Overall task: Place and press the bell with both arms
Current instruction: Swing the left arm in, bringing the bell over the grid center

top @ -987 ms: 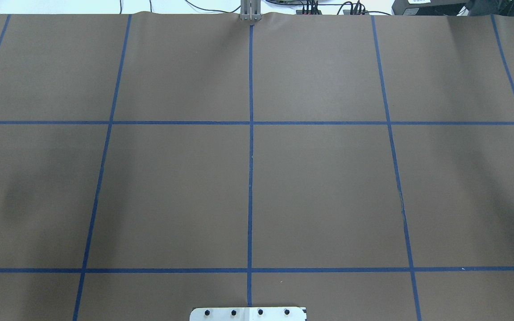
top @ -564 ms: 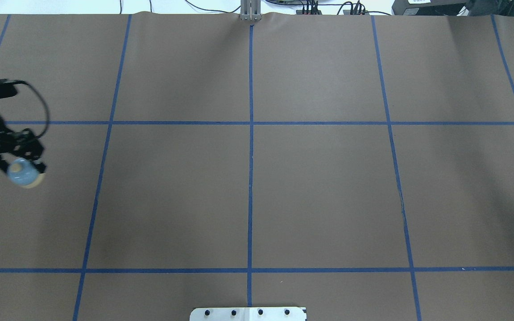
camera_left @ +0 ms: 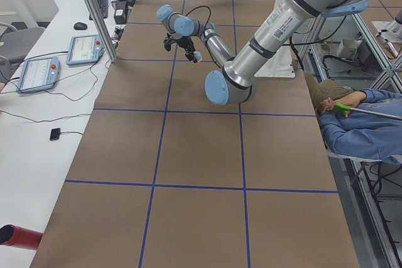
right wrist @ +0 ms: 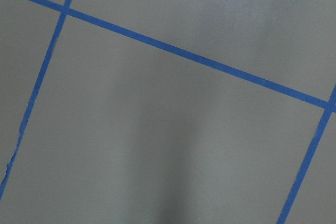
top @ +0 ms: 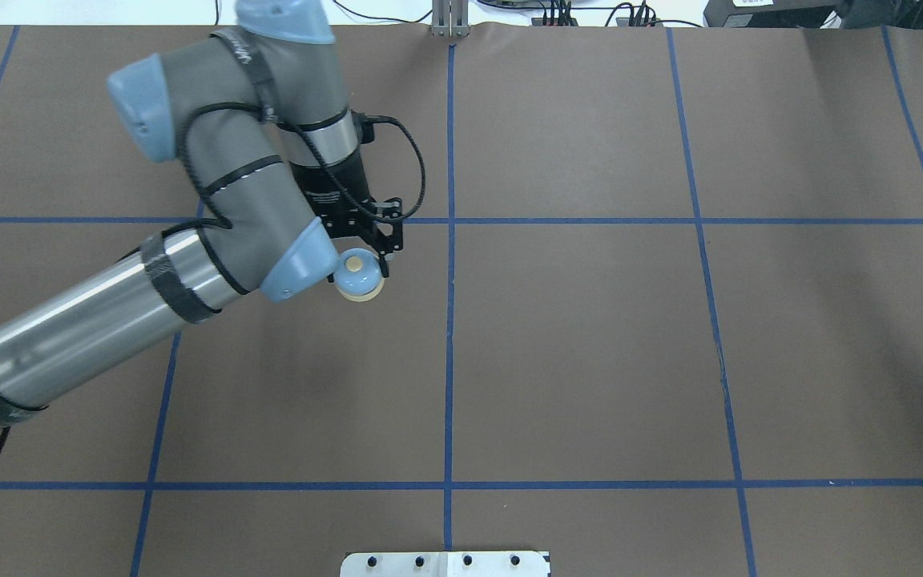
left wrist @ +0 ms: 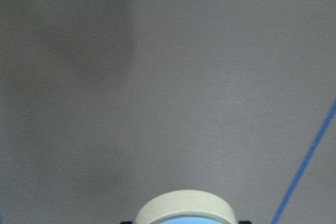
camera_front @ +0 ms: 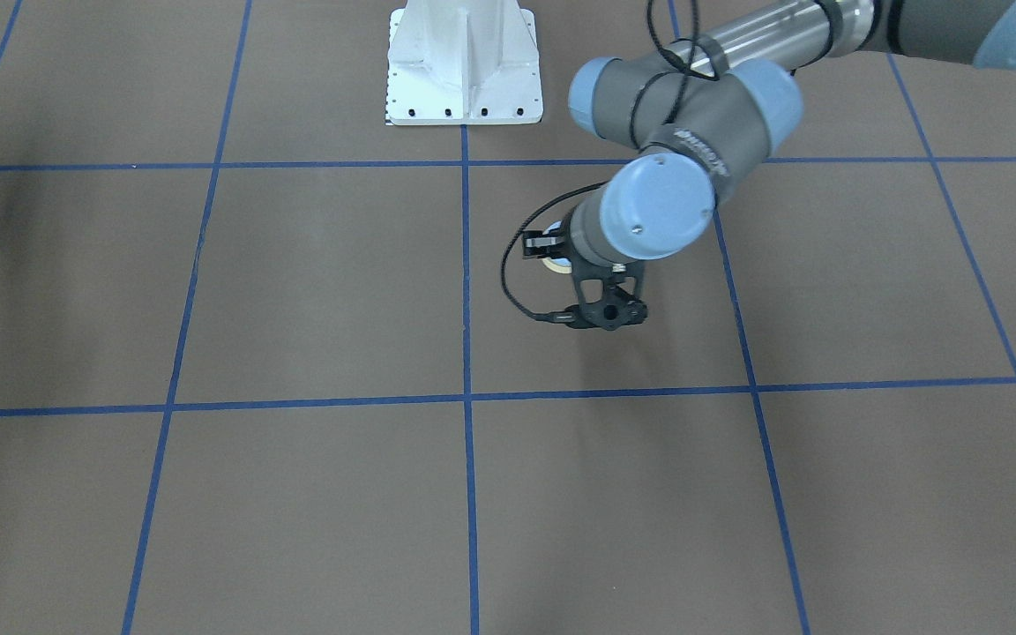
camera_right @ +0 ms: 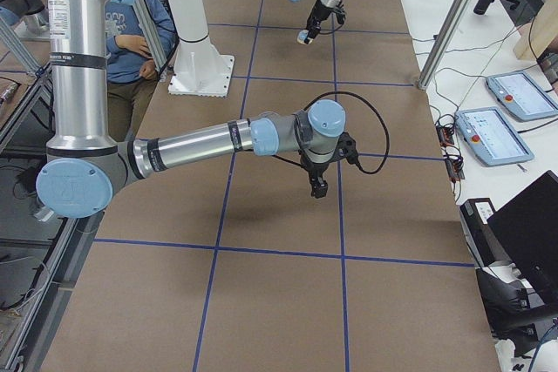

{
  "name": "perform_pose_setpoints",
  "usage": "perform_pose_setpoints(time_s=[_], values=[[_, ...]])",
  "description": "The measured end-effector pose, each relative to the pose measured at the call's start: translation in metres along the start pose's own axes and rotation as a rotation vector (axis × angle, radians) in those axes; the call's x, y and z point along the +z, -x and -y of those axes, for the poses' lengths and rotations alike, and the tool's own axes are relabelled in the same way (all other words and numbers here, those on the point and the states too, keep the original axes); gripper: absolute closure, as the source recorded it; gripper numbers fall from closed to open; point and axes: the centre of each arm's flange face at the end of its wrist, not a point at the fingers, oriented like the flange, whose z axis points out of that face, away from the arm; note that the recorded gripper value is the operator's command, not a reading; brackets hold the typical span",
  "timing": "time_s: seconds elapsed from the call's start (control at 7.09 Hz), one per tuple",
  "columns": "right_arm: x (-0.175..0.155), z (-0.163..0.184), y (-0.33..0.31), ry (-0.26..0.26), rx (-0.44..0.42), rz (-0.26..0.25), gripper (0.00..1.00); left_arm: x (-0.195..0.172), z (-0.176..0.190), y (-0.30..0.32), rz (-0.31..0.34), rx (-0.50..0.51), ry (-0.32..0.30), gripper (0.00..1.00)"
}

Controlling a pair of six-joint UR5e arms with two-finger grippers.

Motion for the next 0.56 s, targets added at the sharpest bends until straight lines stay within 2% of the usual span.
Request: perform_pose_setpoints(time_s=[0.28, 0.56], values=[[0.002, 0.002, 0.0, 0.004, -0.001, 0.001, 0.0, 0.051, 0.032, -0.044, -0.045, 0.037, -0.035, 0.59], [0.004, 0.002, 0.001, 0.007, -0.002, 0.003, 0.0, 0.081, 0.043, -0.055, -0.057, 0.038, -0.042, 0.55]])
